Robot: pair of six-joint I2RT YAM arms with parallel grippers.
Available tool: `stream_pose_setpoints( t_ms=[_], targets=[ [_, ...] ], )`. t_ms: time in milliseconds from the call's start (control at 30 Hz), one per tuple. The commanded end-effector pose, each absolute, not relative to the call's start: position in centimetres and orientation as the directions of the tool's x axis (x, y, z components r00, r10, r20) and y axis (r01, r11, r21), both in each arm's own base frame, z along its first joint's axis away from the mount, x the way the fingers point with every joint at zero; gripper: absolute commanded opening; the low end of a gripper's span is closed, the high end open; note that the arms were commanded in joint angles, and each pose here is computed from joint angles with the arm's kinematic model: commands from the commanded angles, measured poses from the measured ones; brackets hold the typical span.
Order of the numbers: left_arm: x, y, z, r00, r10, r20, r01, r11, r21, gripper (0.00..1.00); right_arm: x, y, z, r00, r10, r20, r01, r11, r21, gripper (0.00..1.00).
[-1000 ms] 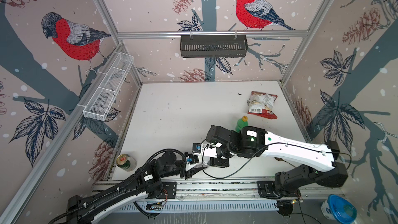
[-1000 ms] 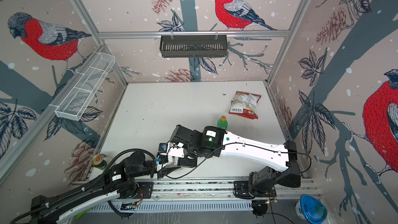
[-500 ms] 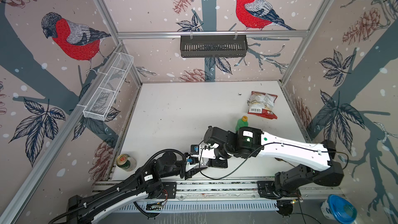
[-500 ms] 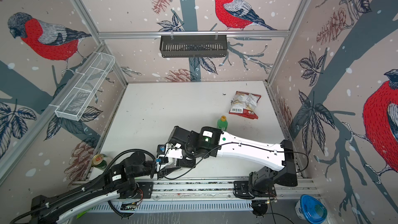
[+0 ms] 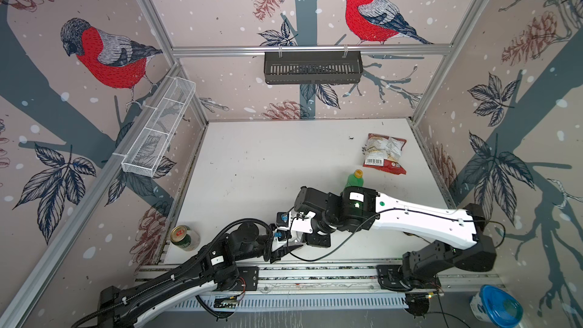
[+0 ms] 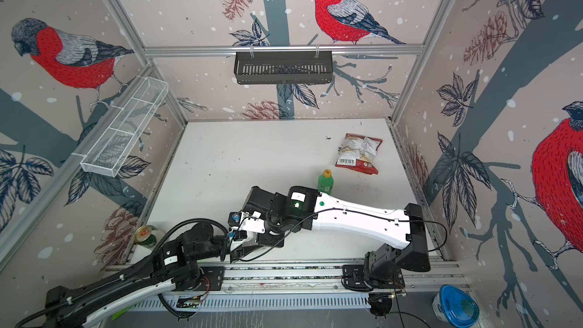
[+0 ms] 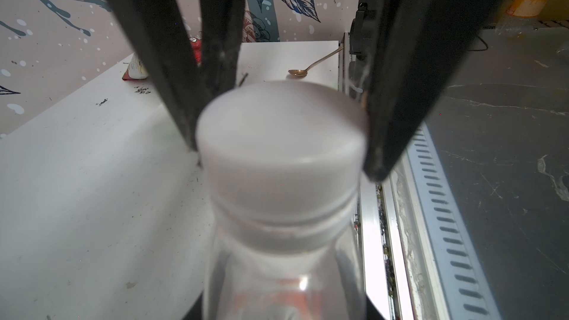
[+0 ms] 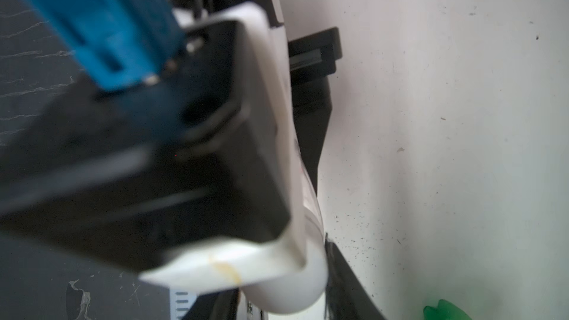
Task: Screw on the bottle caps
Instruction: Screw the bottle cap onto the plastic bottle.
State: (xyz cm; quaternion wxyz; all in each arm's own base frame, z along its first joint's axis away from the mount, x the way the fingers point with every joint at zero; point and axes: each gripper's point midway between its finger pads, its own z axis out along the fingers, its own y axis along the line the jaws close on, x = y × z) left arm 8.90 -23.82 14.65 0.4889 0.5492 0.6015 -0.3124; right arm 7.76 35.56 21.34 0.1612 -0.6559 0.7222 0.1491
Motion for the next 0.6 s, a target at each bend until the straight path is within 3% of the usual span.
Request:
stream_pose_setpoints(
  t_ms=[0, 333, 567],
  targets=[
    [8.9, -24.2, 15.9, 0.107, 0.31, -0.945, 0.964, 0.202, 0.175, 0.38, 8.9, 34.8, 20.8, -0.153, -0.91, -0.385, -0.983, 0.179, -0.031, 0.4],
    [9.3, -24.0, 16.1, 0.114, 0.311, -0.944, 0.957, 0.22, 0.188, 0.38, 9.0, 35.5, 20.5, -0.335, -0.846, -0.416, -0.937, 0.345, 0.053, 0.4],
    [9.6, -24.0, 16.3, 0.125, 0.314, -0.941, 0.95, 0.236, 0.205, 0.38, 9.2, 35.7, 19.5, -0.492, -0.787, -0.372, -0.866, 0.488, 0.112, 0.41]
  ],
)
